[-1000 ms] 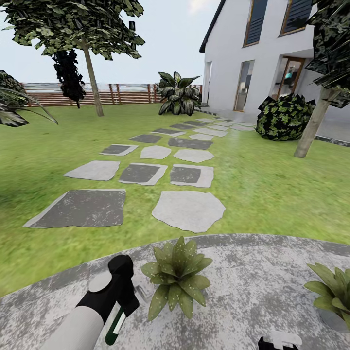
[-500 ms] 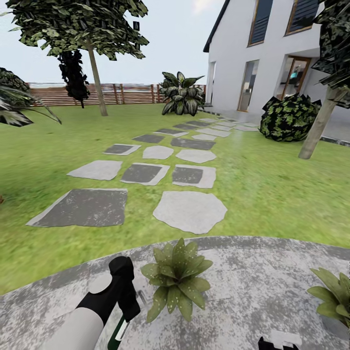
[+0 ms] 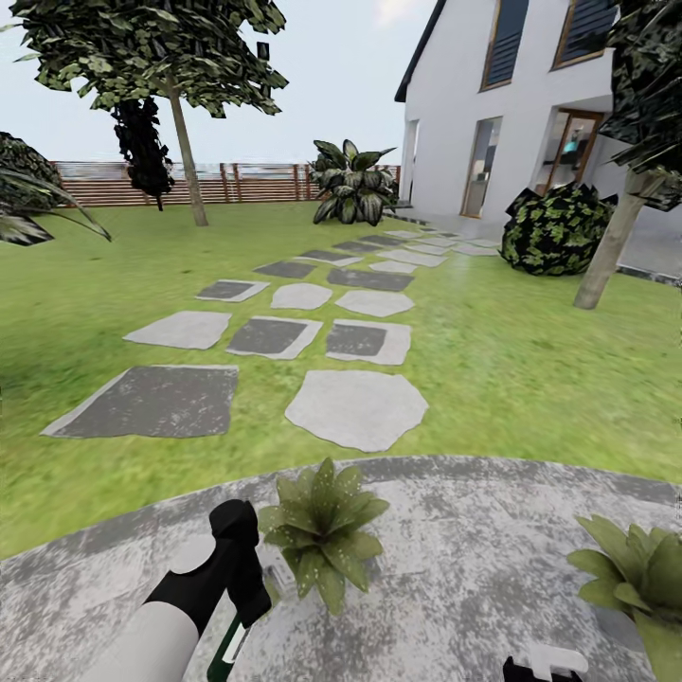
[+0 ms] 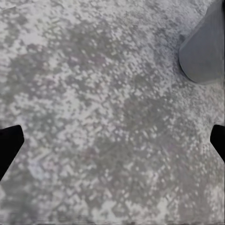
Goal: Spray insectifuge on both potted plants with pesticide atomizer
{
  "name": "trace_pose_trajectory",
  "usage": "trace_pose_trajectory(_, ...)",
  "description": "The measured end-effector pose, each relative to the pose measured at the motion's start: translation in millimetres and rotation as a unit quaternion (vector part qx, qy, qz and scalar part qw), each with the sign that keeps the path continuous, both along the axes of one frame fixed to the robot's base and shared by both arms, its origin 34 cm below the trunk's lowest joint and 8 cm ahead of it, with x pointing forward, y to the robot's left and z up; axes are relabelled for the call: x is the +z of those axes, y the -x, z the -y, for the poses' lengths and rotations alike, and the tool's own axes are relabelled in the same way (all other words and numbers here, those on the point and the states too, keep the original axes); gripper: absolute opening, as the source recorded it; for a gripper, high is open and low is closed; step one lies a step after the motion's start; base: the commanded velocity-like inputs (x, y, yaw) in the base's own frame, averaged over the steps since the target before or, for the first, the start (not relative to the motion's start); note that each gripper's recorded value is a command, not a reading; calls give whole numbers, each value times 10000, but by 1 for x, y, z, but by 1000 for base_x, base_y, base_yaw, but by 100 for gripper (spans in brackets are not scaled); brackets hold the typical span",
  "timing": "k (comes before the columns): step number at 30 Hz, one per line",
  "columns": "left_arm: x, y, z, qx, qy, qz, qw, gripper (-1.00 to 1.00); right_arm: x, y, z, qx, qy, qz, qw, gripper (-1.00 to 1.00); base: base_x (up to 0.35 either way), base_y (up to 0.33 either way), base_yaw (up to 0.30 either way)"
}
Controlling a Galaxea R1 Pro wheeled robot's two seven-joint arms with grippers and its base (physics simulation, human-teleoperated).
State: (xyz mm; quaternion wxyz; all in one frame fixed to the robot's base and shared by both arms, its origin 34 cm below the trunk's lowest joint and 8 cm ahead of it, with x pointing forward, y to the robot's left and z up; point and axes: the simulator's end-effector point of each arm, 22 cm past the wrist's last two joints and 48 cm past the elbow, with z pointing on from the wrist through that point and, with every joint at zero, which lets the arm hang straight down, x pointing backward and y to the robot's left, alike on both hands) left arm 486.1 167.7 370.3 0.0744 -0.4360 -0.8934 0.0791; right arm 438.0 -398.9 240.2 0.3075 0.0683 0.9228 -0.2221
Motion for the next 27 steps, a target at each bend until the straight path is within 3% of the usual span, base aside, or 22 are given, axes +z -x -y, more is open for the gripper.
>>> trace_pose_trajectory(8,0,-1,2,6,10,15,10000,-100,0,0,0,0,-1,-2,10000,100,-281,-158,14)
trace_pose_trajectory(14,-1,-3,1,37,30,64,10000,-100,0,0,-1,2,-8,0,10000,100,-244,-195,236)
trace_pose_trajectory(20,-10,-8,-17,216,45,227,9995,-100,-1,0,-2,4,-15,-6,10000,100,-247,-192,261)
trace_pose_trajectory(22,-18,-16,-22,181,445,554,9973,-100,0,0,-2,8,-17,1,10000,100,-130,-77,73)
trace_pose_trajectory(23,-26,-18,-19,126,844,828,9929,-100,0,-1,-3,16,-18,8,10000,100,-46,-27,25)
trace_pose_trajectory(25,-36,-22,-22,-127,1362,1323,9817,-100,1,-4,-4,125,14,13,9999,100,-14,-8,8)
trace_pose_trajectory(26,-42,-22,-21,-389,1849,1665,9678,-100,4,-17,-16,813,213,-31,9965,100,-3,-1,1)
trace_pose_trajectory(27,-42,-23,-21,-422,2081,1830,9599,-100,5,-22,-22,1091,288,-34,9936,100,-2,-1,1)
